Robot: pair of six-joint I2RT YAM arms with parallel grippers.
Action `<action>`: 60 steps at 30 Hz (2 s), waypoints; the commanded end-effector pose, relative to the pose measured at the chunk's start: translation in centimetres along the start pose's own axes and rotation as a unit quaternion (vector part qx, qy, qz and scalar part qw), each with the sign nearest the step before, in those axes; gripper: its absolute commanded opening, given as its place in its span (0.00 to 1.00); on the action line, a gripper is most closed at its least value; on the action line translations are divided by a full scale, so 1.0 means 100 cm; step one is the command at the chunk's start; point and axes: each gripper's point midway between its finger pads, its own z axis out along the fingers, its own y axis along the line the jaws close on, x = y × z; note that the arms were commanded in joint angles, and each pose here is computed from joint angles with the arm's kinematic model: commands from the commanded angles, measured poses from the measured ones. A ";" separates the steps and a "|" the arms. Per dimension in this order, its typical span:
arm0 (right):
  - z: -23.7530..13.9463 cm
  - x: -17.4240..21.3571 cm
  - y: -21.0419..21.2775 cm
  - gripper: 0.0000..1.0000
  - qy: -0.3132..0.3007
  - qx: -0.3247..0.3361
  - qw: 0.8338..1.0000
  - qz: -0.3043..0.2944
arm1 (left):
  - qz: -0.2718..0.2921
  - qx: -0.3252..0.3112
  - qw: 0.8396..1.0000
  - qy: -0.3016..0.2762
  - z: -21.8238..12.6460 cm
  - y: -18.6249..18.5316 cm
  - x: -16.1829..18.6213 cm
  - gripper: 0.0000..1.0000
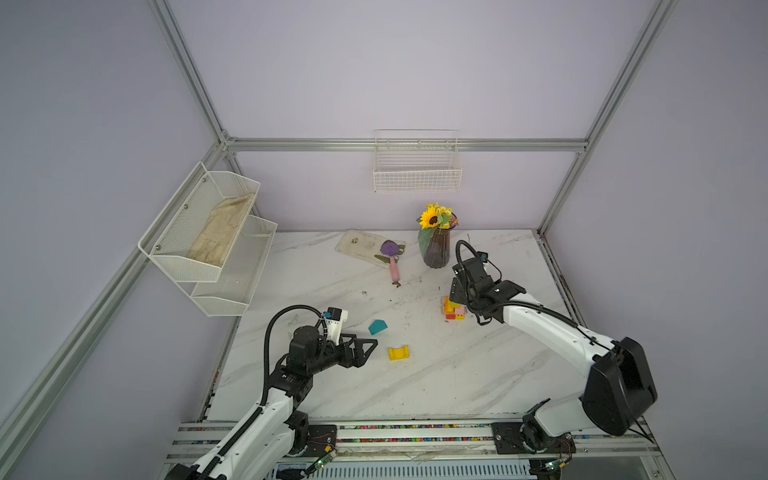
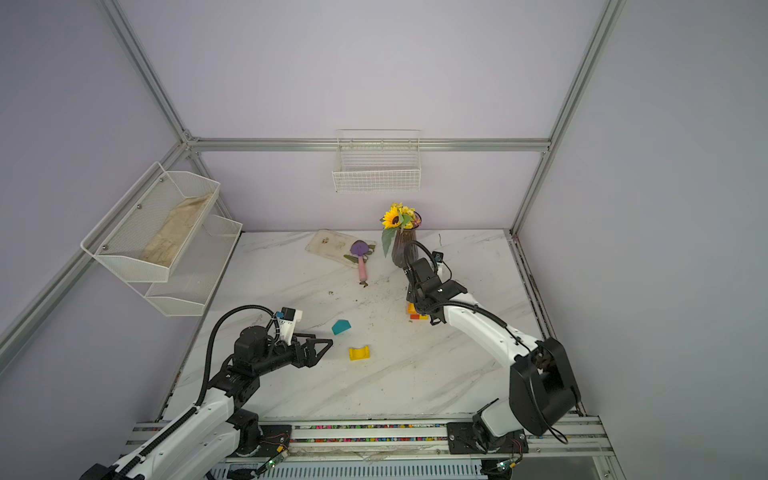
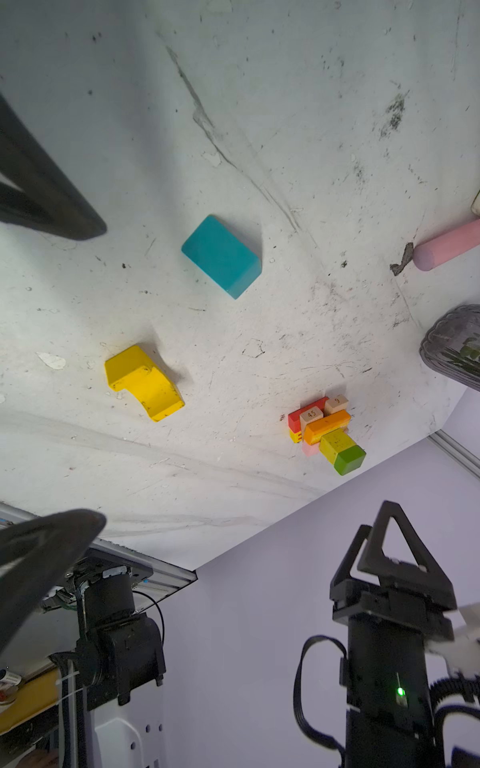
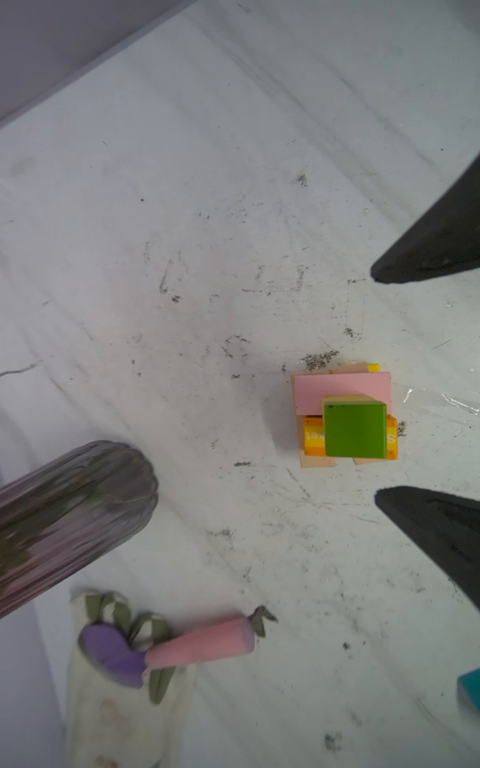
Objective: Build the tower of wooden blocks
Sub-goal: 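Open the right gripper to release the lime-green cube and lift away, then move the right gripper to the yellow arch block and close on it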
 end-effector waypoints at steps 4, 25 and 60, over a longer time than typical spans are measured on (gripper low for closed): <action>-0.040 0.001 0.044 0.85 -0.045 -0.131 0.990 -0.037 | 0.022 0.004 0.999 -0.023 -0.001 -0.004 -0.012 1.00; -0.047 0.148 0.162 0.77 0.026 -0.259 0.945 -0.198 | 0.015 -0.004 1.000 -0.016 0.002 0.000 -0.011 1.00; -0.004 0.234 0.139 0.26 0.094 -0.167 0.965 -0.177 | 0.009 -0.015 1.000 -0.010 0.004 0.004 -0.011 1.00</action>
